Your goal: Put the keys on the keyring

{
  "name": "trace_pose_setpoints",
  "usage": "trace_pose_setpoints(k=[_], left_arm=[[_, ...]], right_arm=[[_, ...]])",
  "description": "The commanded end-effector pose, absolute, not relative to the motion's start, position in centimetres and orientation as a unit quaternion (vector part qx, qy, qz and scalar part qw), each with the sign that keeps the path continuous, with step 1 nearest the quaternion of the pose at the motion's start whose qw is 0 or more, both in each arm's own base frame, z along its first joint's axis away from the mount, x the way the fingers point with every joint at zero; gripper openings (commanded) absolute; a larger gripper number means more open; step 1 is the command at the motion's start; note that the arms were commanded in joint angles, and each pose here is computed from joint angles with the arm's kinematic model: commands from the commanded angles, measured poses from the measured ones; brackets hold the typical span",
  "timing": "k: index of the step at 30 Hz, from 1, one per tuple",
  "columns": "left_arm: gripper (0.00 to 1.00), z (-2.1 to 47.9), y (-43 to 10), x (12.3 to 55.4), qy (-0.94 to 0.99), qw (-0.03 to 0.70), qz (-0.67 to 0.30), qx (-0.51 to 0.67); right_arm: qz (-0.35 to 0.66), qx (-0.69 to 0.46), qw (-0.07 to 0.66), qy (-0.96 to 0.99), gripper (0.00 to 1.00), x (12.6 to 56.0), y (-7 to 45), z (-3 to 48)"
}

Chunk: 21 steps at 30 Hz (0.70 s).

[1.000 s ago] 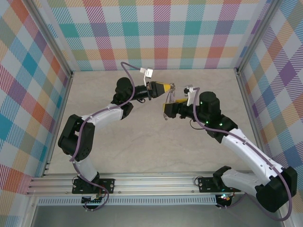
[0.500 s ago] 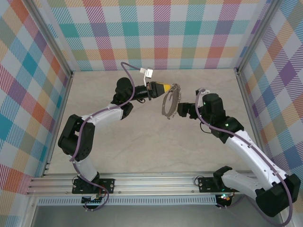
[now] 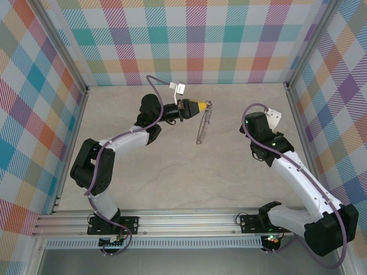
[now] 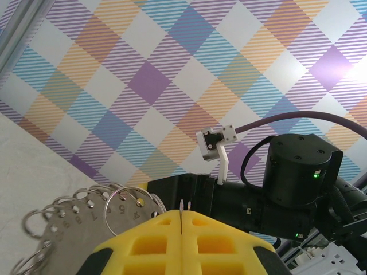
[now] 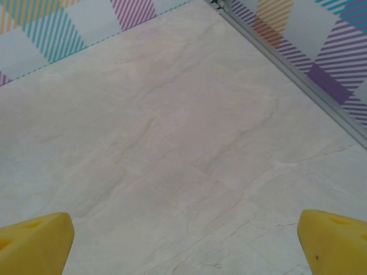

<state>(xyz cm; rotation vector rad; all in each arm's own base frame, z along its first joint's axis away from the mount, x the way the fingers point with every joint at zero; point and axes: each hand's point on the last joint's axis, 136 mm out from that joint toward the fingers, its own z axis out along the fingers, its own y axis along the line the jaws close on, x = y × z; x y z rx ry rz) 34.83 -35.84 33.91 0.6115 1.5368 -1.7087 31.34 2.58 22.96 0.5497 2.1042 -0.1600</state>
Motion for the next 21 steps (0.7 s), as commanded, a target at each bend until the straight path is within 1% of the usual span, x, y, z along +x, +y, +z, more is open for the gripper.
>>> trace_pose_setpoints(k=[1, 3, 6, 11, 15, 20, 21], left_arm=[[0.00, 35.8, -35.5, 34.3, 0.571, 0.405, -0.669, 0.249], [0.00, 35.8, -35.5, 34.3, 0.571, 0.405, -0.669, 0.250], [0.00, 36.0, -35.4, 34.3, 0.570, 0.406, -0.669, 0.250], [0.00, 36.0, -35.4, 34.4, 0.570, 0.408, -0.668, 0.248], [0.00, 35.8, -35.4, 34.5, 0.571, 0.407, -0.668, 0.247], [0.00, 35.8, -35.4, 34.5, 0.572, 0.409, -0.668, 0.245], [0.00, 35.7, -35.4, 34.6, 0.573, 0.409, -0.668, 0.243]], right_arm=[[-0.092, 0.215, 0.467, 0.853, 1.00, 31.5, 1.9, 23.8], [-0.079, 0.209, 0.468, 0.855, 1.00, 31.7, 2.4, 23.5], [-0.038, 0.203, 0.487, 0.849, 1.00, 31.8, 3.2, 23.6], [0.095, 0.133, 0.495, 0.853, 1.00, 32.1, 7.8, 24.6], [0.167, 0.112, 0.497, 0.844, 1.00, 32.7, 10.4, 26.5], [0.227, 0.130, 0.514, 0.817, 1.00, 33.2, 11.6, 30.1], [0.247, 0.129, 0.514, 0.811, 0.99, 33.2, 12.1, 30.9]])
